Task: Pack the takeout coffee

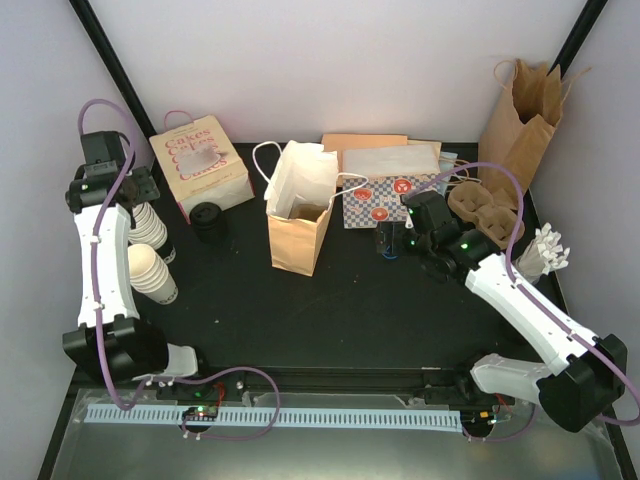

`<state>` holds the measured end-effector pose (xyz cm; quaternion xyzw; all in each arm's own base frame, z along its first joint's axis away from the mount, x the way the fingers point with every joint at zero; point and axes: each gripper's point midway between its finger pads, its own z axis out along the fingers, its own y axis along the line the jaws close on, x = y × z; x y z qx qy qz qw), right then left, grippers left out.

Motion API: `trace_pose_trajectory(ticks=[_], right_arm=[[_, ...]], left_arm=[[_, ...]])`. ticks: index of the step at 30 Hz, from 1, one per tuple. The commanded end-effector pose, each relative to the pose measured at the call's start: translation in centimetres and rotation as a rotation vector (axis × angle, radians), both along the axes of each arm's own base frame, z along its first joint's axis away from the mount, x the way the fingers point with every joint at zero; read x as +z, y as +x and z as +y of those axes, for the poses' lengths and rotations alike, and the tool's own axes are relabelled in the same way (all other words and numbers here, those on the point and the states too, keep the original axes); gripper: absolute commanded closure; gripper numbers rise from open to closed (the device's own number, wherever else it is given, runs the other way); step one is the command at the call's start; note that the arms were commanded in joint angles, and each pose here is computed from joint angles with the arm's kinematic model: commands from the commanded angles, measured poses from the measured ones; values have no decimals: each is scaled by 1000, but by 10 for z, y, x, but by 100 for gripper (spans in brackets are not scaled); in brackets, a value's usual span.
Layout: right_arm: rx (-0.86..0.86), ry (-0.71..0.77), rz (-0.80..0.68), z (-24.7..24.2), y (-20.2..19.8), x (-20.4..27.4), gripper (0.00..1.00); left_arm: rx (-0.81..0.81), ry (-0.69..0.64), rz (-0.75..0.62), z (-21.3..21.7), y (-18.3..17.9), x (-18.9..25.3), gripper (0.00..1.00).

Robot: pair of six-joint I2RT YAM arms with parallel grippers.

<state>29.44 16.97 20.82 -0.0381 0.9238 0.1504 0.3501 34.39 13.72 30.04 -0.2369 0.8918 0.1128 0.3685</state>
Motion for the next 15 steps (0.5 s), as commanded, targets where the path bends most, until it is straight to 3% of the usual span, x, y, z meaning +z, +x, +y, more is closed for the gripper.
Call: trace_pose_trajectory(ticks=[1, 8, 15], right_arm=[[-8, 23, -9, 0, 2, 5, 0], [-13, 17, -9, -2, 1, 3, 0], [-19, 12, -11, -4, 0, 4, 0]], left_arm=[[27, 2, -38, 2, -8, 5, 33], [52, 1, -4, 10, -1, -7, 51], [59, 8, 56, 17, 10, -20, 57]])
